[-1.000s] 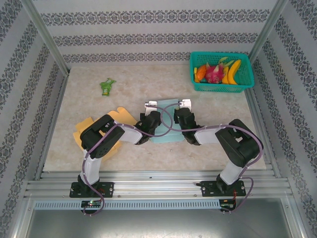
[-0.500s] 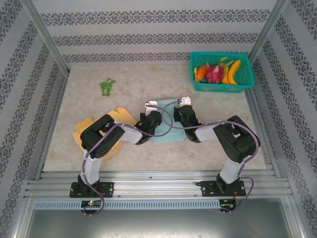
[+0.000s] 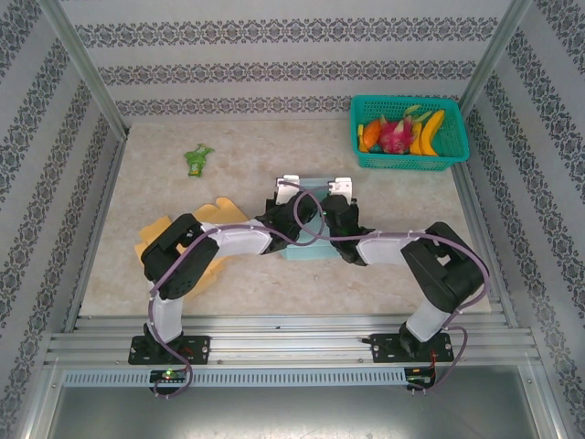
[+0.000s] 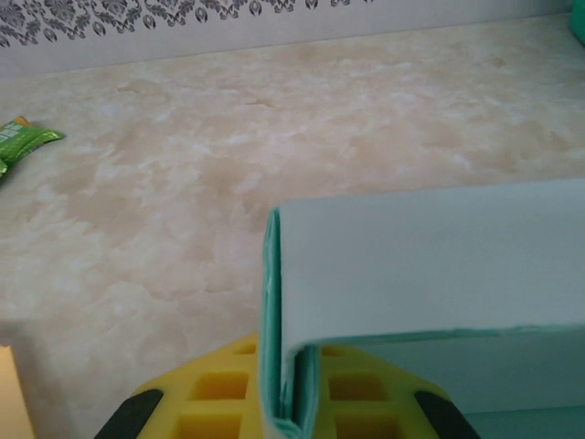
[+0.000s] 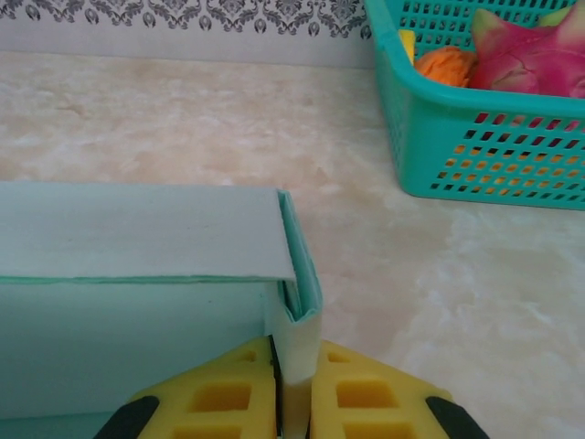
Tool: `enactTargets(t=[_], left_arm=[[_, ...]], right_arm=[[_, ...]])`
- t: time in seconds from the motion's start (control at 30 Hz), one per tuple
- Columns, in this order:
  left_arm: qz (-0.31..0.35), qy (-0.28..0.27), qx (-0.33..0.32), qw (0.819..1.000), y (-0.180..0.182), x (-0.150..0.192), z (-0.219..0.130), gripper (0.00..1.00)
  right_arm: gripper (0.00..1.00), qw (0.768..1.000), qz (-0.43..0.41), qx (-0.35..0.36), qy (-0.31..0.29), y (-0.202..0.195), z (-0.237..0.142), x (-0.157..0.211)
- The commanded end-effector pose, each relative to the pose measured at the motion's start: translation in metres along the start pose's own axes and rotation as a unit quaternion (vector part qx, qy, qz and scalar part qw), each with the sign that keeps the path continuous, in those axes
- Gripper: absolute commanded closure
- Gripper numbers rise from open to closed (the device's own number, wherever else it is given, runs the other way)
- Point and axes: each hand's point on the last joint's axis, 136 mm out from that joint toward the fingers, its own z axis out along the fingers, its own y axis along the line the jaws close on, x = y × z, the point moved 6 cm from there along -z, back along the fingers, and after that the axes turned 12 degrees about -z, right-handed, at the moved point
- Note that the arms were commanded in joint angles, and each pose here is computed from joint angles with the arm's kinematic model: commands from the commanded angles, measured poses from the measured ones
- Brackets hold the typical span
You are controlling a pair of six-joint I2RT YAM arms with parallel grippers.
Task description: Fold the paper box
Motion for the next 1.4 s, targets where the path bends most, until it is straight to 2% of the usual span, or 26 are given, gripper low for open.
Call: enactTargets(t=[0.0, 0.1, 0.2, 0.43, 0.57, 0.77, 0.93, 1.07, 1.13, 1.27, 1.37], left_arm=[[0.058, -0.003, -0.089, 0.994, 0.032, -0.003, -0.010, 1.00], [0.051, 0.012, -0.069, 0.996, 0.028, -0.002, -0.014, 1.00], [0.047, 0.016, -0.062, 0.997, 0.024, -0.004, -0.016, 1.00], [0.065, 0.019, -0.075, 0.995, 0.023, 0.002, -0.011, 1.00], [0.074, 0.039, -0.069, 0.994, 0.024, 0.007, -0.005, 1.00], [0.092, 0.075, -0.040, 0.992, 0.025, 0.005, 0.000, 1.00], [0.141, 0.108, 0.029, 0.984, 0.019, -0.012, -0.003, 1.00], [0.213, 0.122, 0.101, 0.964, 0.004, -0.028, -0.016, 1.00], [0.252, 0.130, 0.136, 0.949, -0.001, -0.038, -0.026, 1.00], [0.339, 0.179, 0.211, 0.899, -0.010, -0.045, -0.047, 1.00], [0.416, 0.204, 0.227, 0.857, -0.007, -0.045, -0.054, 1.00]], right_arm=[[0.82, 0.998, 0.010, 0.055, 0.041, -0.034, 0.001, 0.015], [0.70, 0.997, 0.051, -0.041, 0.049, -0.025, 0.004, 0.016], [0.62, 0.993, 0.059, -0.095, 0.048, -0.011, 0.003, 0.015], [0.49, 0.985, 0.054, -0.165, 0.021, 0.013, -0.019, 0.003], [0.39, 0.981, 0.058, -0.184, 0.009, 0.012, -0.042, -0.003], [0.38, 0.983, 0.076, -0.165, 0.013, -0.020, -0.082, 0.004], [0.37, 0.991, 0.071, -0.112, 0.018, -0.067, -0.128, 0.000], [0.31, 0.991, 0.097, -0.093, -0.019, -0.101, -0.166, -0.007], [0.27, 0.990, 0.102, -0.090, -0.048, -0.115, -0.182, -0.010], [0.21, 0.986, 0.099, -0.104, -0.082, -0.123, -0.197, -0.004], [0.21, 0.982, 0.106, -0.121, -0.100, -0.121, -0.201, 0.004]])
